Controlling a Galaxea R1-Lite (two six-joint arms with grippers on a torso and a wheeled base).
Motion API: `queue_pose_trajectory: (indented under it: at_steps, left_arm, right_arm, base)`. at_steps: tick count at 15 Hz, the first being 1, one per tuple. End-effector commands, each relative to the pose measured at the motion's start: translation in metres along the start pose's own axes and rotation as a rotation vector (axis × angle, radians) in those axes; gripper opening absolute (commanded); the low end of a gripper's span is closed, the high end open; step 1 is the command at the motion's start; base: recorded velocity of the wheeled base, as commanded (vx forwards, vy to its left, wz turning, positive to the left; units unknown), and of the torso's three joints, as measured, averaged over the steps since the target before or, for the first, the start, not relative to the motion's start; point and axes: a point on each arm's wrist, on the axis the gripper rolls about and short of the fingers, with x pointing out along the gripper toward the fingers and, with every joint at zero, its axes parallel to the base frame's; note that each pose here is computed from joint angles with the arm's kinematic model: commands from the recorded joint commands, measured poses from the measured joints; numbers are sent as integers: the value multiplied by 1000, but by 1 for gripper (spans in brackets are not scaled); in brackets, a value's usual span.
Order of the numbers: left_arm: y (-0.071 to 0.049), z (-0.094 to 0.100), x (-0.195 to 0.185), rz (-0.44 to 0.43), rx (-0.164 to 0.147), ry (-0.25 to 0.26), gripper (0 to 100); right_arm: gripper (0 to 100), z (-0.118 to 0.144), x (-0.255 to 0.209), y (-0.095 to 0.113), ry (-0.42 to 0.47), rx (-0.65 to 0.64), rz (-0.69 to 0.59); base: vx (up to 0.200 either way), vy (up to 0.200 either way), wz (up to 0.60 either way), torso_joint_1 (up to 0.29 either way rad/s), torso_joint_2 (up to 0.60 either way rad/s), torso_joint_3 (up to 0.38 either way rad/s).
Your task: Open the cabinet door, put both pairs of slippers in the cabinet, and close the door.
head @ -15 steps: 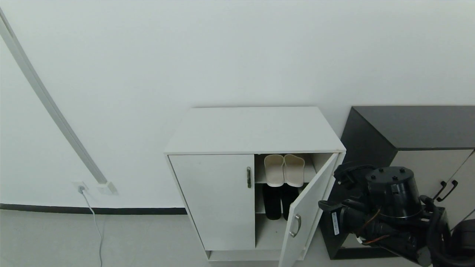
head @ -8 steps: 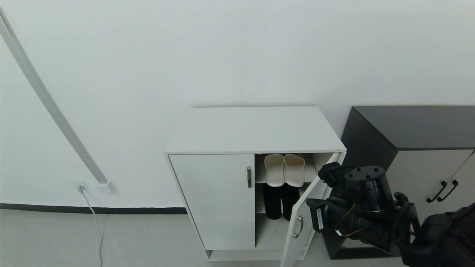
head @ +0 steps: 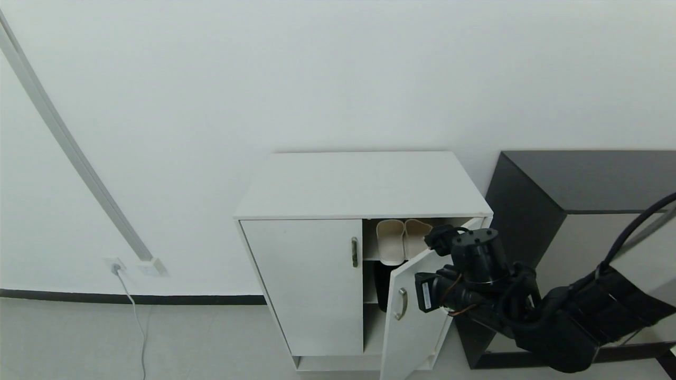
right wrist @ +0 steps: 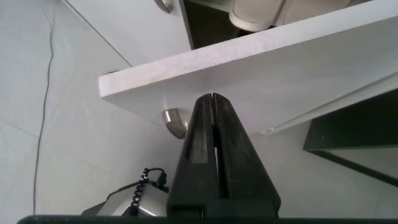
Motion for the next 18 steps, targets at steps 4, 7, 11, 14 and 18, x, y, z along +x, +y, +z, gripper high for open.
queue_pose_trajectory:
  at_steps: [4, 7, 11, 14, 18]
  left_arm:
    - [0, 0, 0, 0, 0, 1, 0]
    - [0, 0, 0, 0, 0, 1, 0]
    - [0, 0, 0, 6, 0, 1, 0]
    - [0, 0, 0, 5, 0, 1, 0]
    - [0, 0, 0, 5, 0, 1, 0]
  right_arm:
    - [0, -5, 42, -2, 14, 8, -25]
    - [0, -4, 54, -3, 3, 13, -30]
    - [0, 0, 68, -6, -15, 23, -42]
    - [0, 2, 81, -12, -28, 32, -58]
    - [0, 4, 89, -20, -37, 42, -77]
  base:
    - [0, 0, 0, 0, 0, 0]
    - [0, 0, 0, 0, 0, 0]
    - [0, 0, 0, 0, 0, 0]
    - [0, 0, 0, 0, 0, 0]
    - [0, 0, 0, 0, 0, 0]
